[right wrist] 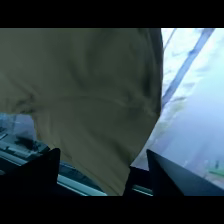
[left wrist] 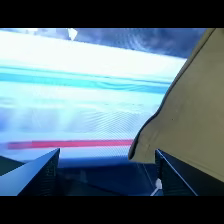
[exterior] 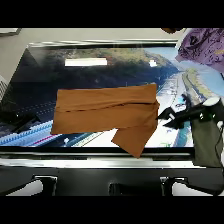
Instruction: Fold the clothes and pants, and hang the long-sleeved shirts on hangers.
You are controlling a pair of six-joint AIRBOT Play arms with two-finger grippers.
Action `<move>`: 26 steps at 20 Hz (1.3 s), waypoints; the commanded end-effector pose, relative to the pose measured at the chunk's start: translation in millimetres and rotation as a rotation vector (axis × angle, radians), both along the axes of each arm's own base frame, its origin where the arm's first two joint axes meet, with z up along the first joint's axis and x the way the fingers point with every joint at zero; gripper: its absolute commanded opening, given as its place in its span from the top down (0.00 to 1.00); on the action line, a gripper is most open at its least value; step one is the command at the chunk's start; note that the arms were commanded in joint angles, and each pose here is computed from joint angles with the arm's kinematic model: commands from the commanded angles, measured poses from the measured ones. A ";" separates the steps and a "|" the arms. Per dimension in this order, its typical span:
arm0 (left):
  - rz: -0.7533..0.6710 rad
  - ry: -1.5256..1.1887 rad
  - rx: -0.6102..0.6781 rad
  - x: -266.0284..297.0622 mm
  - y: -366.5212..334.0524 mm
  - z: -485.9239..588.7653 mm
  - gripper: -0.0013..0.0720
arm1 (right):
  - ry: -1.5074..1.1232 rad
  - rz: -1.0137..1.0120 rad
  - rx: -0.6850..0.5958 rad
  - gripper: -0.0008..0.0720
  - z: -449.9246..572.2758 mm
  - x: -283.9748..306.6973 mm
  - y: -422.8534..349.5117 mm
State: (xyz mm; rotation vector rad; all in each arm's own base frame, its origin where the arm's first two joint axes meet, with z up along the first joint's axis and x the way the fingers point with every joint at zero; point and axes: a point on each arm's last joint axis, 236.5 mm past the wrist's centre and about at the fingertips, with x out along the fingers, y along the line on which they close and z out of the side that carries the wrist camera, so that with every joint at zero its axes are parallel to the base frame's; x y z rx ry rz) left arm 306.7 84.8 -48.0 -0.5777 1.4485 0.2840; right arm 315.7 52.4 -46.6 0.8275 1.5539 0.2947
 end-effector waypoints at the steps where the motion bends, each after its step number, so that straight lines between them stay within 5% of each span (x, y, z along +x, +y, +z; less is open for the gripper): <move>1: 0.015 0.012 -0.011 -16.4 -5.7 -7.1 0.07 | 0.063 0.010 0.070 0.18 -25.0 -45.9 40.3; 7: 0.042 0.013 -0.017 -15.5 -6.3 -6.8 0.07 | 0.166 0.082 0.053 0.18 -54.3 -91.9 71.5; 14: 0.059 0.011 -0.020 -14.4 -6.5 -6.8 0.07 | 0.105 0.014 -0.002 0.28 -67.4 -73.4 62.9; 18: 0.108 -0.035 -0.036 -1.5 -7.9 -4.8 0.07 | 0.097 -0.001 -0.008 0.45 -70.0 -71.1 61.9; 21: 0.138 -0.095 -0.071 13.8 -13.8 -0.8 0.07 | 0.085 0.001 -0.011 0.95 -70.4 -69.3 61.5; 26: 0.068 -0.110 -0.133 4.8 -27.7 -16.4 0.06 | 0.038 -0.008 -0.012 0.95 -57.9 -62.8 61.8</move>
